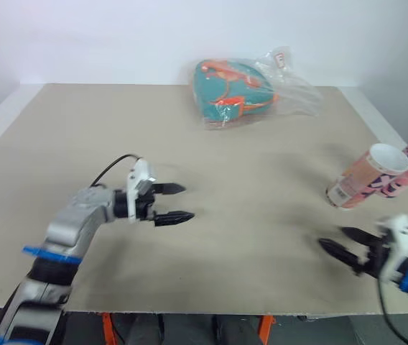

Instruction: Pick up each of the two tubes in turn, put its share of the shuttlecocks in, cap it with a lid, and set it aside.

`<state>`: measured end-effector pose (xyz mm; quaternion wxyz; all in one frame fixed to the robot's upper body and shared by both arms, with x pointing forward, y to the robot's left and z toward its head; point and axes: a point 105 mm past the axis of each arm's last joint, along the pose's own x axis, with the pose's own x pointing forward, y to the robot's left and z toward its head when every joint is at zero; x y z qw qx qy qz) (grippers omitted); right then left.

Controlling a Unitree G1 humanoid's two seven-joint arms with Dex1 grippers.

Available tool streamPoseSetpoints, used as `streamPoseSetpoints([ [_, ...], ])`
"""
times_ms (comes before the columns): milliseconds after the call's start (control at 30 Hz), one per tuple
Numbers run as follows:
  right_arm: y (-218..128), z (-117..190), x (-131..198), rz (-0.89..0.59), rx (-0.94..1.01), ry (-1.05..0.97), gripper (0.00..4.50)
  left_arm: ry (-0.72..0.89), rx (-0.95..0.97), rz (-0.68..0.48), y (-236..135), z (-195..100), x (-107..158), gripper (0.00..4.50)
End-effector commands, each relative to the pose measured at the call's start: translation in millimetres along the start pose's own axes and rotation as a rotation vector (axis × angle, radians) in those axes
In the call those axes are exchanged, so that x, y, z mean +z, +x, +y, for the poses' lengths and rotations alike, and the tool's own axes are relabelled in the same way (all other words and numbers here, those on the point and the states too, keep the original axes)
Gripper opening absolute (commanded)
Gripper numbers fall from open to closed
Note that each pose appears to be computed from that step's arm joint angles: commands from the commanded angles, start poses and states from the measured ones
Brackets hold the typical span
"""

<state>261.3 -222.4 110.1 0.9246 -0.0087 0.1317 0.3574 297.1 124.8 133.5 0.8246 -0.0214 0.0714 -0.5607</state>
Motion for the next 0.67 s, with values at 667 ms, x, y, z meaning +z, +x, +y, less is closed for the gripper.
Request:
streamPoseSetpoints([
  [667,111.7,70.0,36.4,-0.086,0.480,-0.037,4.48,-0.004,0.619,-0.162,-52.5,15.7,-19.4,4.50],
])
